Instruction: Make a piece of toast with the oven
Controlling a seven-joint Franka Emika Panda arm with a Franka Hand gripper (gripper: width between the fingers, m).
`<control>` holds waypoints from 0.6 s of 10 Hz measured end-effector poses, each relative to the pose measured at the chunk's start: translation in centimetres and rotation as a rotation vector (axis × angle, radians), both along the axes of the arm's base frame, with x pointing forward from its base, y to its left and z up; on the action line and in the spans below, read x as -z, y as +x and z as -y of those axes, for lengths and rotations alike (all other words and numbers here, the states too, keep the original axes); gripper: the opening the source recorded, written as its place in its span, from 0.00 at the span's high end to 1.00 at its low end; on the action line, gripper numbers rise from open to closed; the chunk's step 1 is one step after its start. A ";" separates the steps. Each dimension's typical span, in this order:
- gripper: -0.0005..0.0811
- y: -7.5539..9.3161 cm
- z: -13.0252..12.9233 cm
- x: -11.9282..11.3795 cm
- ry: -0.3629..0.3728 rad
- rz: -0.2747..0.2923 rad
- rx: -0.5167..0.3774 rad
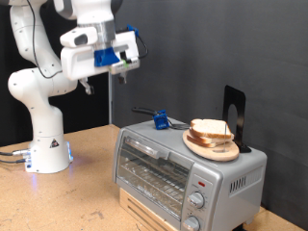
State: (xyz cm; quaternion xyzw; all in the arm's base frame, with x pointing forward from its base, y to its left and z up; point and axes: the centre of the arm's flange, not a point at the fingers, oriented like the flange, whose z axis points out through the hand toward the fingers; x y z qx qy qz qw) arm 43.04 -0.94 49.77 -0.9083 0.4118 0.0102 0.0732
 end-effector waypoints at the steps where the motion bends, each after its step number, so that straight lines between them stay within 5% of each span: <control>1: 0.00 1.1 0.1 1.2 -0.013 0.009 0.011; 6: 0.00 4.3 -1.1 4.4 -0.047 0.007 0.023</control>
